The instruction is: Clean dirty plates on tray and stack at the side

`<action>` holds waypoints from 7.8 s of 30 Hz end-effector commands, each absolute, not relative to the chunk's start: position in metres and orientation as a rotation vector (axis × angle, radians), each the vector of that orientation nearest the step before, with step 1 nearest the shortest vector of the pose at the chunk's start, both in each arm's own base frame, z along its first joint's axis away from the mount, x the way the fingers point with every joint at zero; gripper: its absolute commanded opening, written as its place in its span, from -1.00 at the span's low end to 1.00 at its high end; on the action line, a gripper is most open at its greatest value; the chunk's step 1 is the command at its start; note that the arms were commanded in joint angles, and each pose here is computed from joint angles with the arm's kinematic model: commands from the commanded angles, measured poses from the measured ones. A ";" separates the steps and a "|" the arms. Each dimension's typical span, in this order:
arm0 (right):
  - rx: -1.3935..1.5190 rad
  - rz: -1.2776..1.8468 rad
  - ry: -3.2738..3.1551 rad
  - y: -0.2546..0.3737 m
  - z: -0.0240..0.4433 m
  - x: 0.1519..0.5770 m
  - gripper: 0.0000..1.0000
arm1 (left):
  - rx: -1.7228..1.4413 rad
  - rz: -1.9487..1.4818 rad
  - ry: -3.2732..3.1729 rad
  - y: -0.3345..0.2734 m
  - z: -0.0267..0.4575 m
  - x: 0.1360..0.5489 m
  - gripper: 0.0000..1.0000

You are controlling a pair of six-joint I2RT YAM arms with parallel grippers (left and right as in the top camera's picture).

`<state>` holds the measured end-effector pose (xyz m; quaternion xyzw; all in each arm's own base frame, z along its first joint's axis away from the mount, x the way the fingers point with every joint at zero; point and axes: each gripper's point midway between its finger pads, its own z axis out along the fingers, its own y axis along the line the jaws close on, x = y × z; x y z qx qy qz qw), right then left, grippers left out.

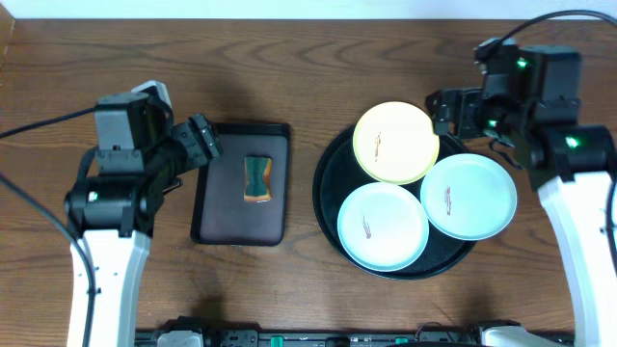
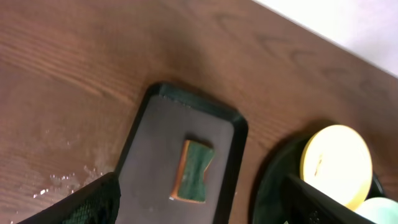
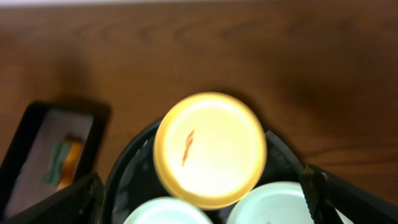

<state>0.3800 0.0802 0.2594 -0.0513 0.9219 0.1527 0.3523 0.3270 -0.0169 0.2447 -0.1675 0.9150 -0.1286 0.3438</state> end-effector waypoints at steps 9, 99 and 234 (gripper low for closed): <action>-0.191 0.580 2.461 0.105 0.234 0.387 0.86 | -0.368 -0.253 2.775 -0.059 0.140 0.336 0.52; -0.150 0.600 2.479 0.106 0.228 0.390 0.76 | -0.416 -0.110 3.112 -0.086 -0.016 0.307 -0.63; -0.084 0.323 2.982 0.070 0.040 0.401 -0.98 | 0.240 -0.663 2.739 -0.354 0.018 0.406 -0.85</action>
